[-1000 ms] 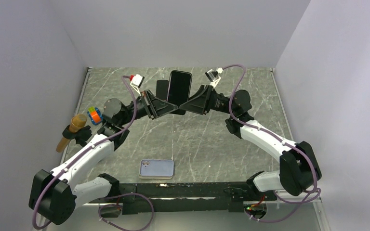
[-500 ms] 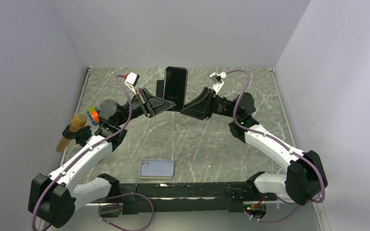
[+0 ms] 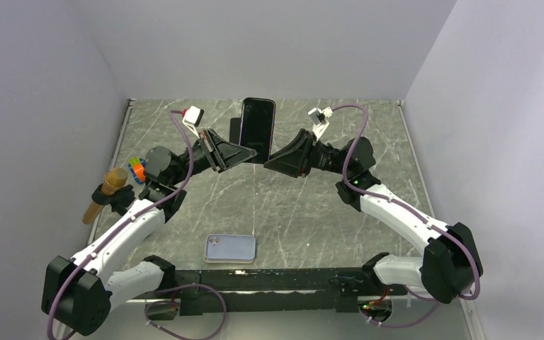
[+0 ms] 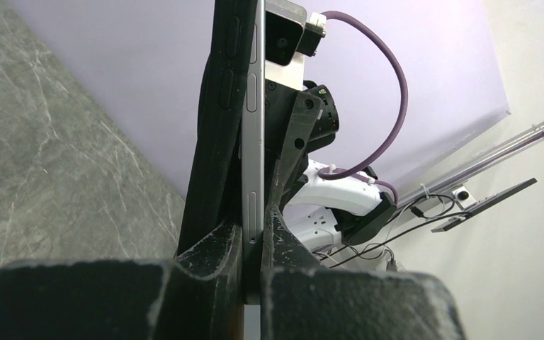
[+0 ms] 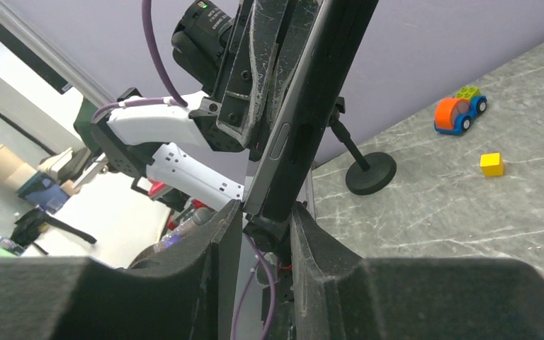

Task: Take the phone out of the phone case
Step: Remove the phone case from the phone.

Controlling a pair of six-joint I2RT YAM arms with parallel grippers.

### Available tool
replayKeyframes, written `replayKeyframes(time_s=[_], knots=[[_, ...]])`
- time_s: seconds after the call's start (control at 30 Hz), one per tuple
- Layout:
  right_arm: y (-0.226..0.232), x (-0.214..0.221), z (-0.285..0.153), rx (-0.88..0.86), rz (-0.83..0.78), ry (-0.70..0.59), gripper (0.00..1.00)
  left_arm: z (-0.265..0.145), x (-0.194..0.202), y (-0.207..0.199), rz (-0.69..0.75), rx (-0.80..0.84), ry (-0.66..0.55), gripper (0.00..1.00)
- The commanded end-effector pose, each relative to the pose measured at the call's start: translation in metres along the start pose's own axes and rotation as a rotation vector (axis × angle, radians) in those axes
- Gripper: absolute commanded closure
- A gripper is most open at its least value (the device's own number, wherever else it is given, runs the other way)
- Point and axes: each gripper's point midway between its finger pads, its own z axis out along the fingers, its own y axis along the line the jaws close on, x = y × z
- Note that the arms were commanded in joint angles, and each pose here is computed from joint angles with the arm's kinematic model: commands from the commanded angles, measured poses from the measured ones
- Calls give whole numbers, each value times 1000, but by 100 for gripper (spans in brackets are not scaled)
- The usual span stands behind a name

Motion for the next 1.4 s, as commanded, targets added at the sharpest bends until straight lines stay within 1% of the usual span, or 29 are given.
replayKeyframes(time_s=[0.0,0.1,0.23,0.5,0.87,1.03,1.07,1.13,1.2,1.37], knots=[[10,-1,1,-25,-67,2,67,-4,-15,-51,105,143,-60,100],[9,1,1,-19,-74,7,60,-4,-15,-51,105,143,-58,100],[11,0,1,-22,-84,4,59,-4,-15,-51,101,144,-59,100],[4,-4,3,6,-77,-21,60,-6,-14,-54,105,151,-57,100],[5,-24,9,19,-79,-104,63,-7,-11,-49,93,147,-53,100],[10,-29,18,-19,-81,-122,70,-8,-9,-46,93,139,-51,100],[11,-30,20,-26,-82,-127,74,-8,-9,-45,91,138,-50,100],[11,-31,24,-32,-77,-126,86,-9,-7,-43,88,132,-50,100],[9,-32,28,-29,-66,-131,100,-10,-6,-41,94,126,-50,100],[-2,-51,28,29,-10,-224,100,-15,4,-25,91,73,-27,100]])
